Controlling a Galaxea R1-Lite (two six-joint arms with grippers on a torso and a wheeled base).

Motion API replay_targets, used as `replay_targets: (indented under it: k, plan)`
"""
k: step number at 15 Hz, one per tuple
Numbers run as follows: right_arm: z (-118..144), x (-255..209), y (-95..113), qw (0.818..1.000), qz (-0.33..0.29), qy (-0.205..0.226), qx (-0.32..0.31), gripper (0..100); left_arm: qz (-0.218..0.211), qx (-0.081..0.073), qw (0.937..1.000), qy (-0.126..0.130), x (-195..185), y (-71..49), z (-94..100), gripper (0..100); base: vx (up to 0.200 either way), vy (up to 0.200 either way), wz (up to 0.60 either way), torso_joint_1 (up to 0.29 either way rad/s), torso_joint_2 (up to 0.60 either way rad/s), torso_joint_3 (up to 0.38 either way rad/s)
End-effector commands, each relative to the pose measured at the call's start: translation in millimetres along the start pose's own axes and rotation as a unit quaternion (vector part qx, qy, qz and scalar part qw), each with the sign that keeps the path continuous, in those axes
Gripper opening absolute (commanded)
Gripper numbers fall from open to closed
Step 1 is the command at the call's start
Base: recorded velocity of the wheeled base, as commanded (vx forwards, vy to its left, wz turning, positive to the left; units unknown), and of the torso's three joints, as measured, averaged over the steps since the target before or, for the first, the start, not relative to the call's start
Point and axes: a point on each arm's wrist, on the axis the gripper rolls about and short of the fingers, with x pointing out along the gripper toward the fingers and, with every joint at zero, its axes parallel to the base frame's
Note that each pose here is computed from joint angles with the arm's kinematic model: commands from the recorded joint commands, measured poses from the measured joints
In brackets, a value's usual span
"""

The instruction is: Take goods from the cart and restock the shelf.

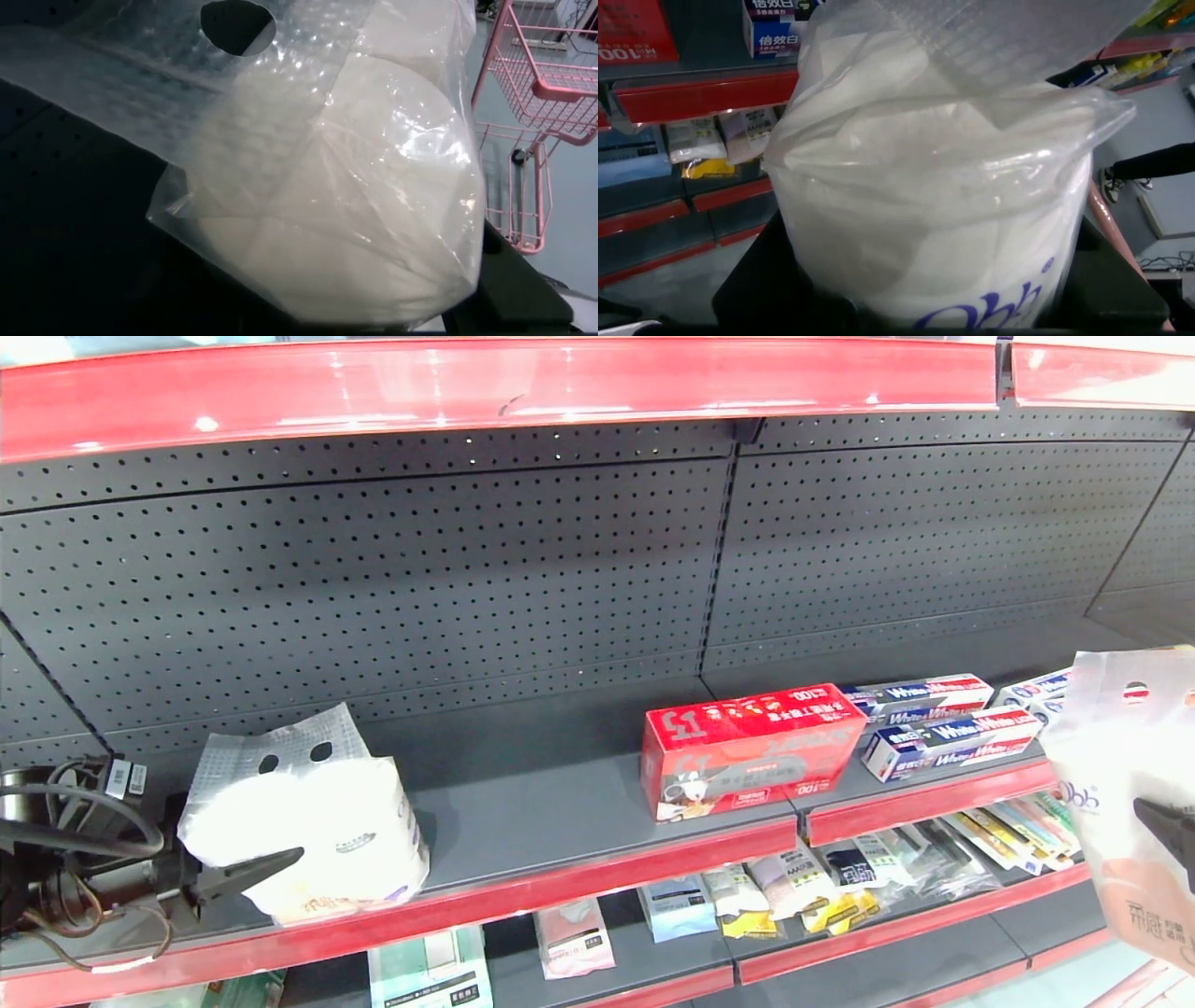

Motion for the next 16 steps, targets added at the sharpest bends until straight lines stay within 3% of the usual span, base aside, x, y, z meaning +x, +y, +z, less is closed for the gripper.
replay_targets:
  k: [1,4,5,7,10,14,16]
  plan:
    - [-0.5,-0.5,0.1,1.0,-0.001,0.0,-0.001,0,-0.002,-0.015,0.9999,0.003,0.1,-6.0,-3.9,0,0.0,0.0,0.0,0.0,0.0,0.0]
    - [-0.1,-0.6,-0.1,1.0,-0.001,-0.001,0.0,0,-0.002,-0.014,0.9999,0.002,0.2,-5.2,-3.8,0,0.0,0.0,0.0,0.0,0.0,0.0]
    - [-0.5,-0.5,0.1,1.0,-0.001,0.0,-0.001,0,-0.002,-0.014,0.9999,0.002,0.2,-5.2,-3.8,100,0.0,0.0,0.0,0.0,0.0,0.0]
    - [-1.7,-0.6,0.4,1.0,-0.001,0.001,-0.001,0,-0.002,-0.021,0.9998,0.002,0.0,-6.2,-3.5,100,0.0,0.0,0.0,0.0,0.0,0.0]
    - [-1.7,-1.2,0.1,1.0,-0.001,0.0,-0.001,0,-0.001,-0.013,0.9999,0.001,-0.4,-3.9,-2.1,100,0.0,0.0,0.0,0.0,0.0,0.0]
    - [-0.8,-1.4,-0.2,1.0,-0.001,-0.002,-0.003,0,0.032,0.027,0.9991,0.001,-15.6,0.3,6.0,100,0.0,0.0,0.0,0.0,0.0,0.0]
    - [-0.9,-1.1,-0.1,1.0,-0.001,-0.001,-0.004,0,0.053,0.029,0.9982,0.003,-26.5,-4.5,12.6,100,0.0,0.0,0.0,0.0,0.0,0.0]
